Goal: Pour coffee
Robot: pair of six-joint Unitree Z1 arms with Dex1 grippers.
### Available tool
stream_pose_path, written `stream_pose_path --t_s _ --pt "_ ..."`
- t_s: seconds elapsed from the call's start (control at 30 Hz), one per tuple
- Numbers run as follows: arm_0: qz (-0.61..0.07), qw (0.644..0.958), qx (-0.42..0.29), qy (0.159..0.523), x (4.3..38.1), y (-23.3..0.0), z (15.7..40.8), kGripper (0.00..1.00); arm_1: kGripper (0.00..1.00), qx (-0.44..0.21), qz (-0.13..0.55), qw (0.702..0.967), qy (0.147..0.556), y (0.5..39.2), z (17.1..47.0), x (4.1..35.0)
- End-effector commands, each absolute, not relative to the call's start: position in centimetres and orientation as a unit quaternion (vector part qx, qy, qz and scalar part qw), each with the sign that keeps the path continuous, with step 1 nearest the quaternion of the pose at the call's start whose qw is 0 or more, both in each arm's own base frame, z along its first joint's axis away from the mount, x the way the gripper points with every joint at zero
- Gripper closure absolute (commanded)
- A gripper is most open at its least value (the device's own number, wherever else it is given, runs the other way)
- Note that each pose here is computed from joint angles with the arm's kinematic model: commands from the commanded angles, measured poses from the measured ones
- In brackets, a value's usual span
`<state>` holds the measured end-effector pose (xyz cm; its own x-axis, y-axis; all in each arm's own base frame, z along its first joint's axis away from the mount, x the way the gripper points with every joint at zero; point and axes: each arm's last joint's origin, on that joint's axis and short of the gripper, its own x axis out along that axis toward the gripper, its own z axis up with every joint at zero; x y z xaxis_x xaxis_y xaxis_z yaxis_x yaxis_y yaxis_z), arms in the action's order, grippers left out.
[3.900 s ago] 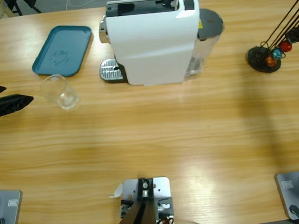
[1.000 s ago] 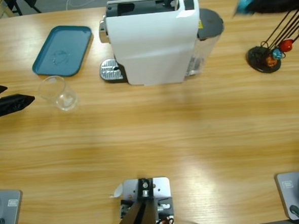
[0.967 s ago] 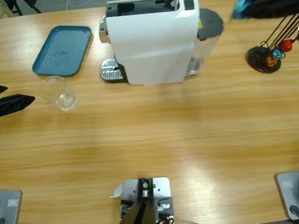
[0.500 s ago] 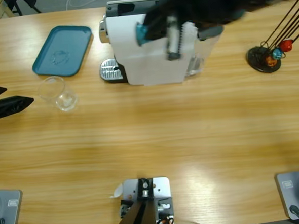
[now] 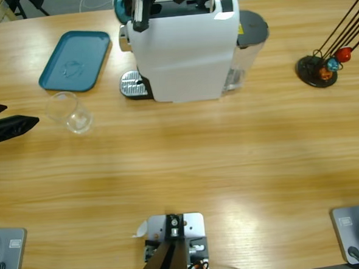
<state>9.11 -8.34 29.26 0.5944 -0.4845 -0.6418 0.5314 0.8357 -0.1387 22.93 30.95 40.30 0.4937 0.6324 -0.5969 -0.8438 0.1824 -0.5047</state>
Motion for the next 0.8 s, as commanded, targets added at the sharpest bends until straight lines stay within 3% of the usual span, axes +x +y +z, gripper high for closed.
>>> stream_pose_path --t_s 0.03,0.8 --pt "-0.295 0.888 0.033 0.351 8.4 -7.9 28.5 0.0 1.0 -0.437 0.471 0.752 0.147 30.7 37.9 26.2" --pt "-0.296 0.888 0.034 0.351 8.4 -7.9 28.4 0.0 1.0 -0.433 0.469 0.752 0.162 30.1 35.1 27.3"
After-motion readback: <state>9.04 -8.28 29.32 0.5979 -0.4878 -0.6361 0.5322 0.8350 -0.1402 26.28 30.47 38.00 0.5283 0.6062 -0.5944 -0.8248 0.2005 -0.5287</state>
